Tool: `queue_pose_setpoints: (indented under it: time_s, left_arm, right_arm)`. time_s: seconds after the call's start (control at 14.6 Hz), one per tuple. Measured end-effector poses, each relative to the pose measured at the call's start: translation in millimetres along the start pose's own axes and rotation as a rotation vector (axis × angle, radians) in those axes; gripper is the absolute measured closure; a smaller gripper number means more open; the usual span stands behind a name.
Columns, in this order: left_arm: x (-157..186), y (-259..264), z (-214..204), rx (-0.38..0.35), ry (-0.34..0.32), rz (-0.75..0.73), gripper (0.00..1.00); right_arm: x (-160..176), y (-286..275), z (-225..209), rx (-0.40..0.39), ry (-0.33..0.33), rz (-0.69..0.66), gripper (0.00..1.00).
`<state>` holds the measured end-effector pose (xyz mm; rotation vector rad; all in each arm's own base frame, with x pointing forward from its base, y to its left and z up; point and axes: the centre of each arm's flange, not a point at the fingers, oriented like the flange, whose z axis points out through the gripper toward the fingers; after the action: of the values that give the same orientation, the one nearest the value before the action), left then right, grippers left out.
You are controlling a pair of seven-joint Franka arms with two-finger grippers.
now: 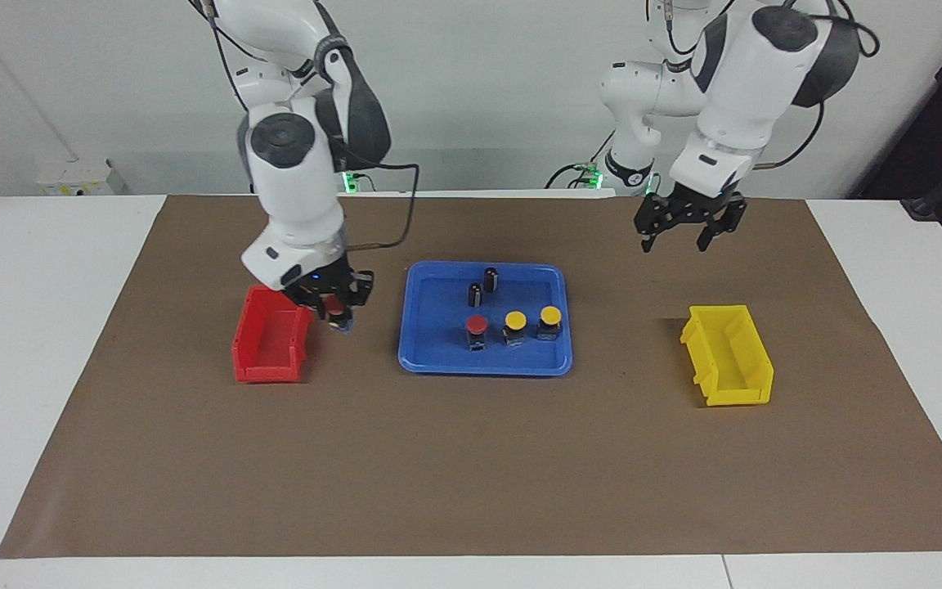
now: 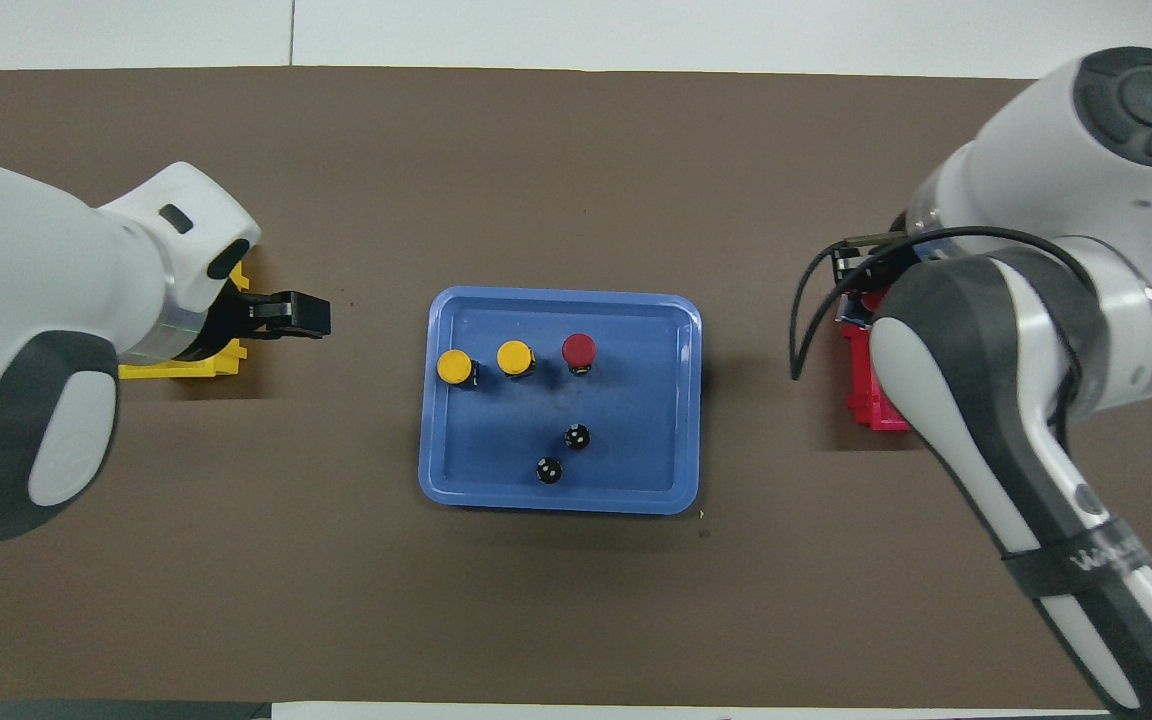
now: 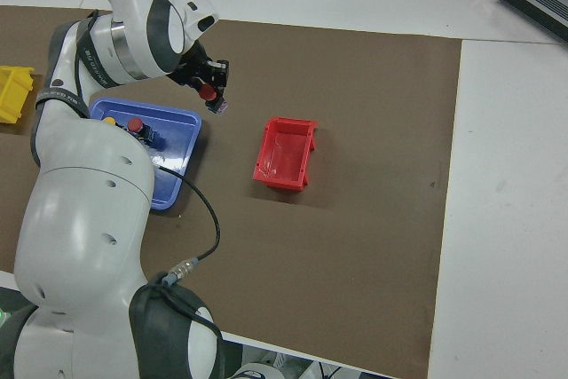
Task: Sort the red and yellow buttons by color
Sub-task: 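Drop the red button into the red bin while the left gripper reaches the tray, then grasp a yellow button with the left gripper while the right gripper grasps a red button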
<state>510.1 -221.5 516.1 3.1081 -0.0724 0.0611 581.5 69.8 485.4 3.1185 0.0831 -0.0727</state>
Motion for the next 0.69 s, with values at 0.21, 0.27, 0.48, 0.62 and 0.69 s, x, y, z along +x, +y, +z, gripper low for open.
queue_pose_setpoints:
  time_s: [0.21,0.27,0.48,0.62,0.69]
  left_arm:
    - [-8,49,49,0.002,-0.017,-0.019,0.02]
    - [-10,64,64,0.004,-0.025,-0.019,0.02]
    - [-14,84,101,0.013,-0.048,-0.01,0.03]
    - [-19,89,118,0.013,-0.048,-0.002,0.03]
    - [-22,90,125,0.013,-0.047,-0.002,0.03]
  right_arm:
    - [-13,49,39,0.012,0.006,-0.031,0.59]
    - [-17,57,52,0.012,0.015,-0.035,0.59]
    - [-32,57,81,0.011,0.038,-0.043,0.59]
    - [-41,53,94,0.011,0.049,-0.05,0.59]
    - [-46,52,101,0.01,0.059,-0.051,0.59]
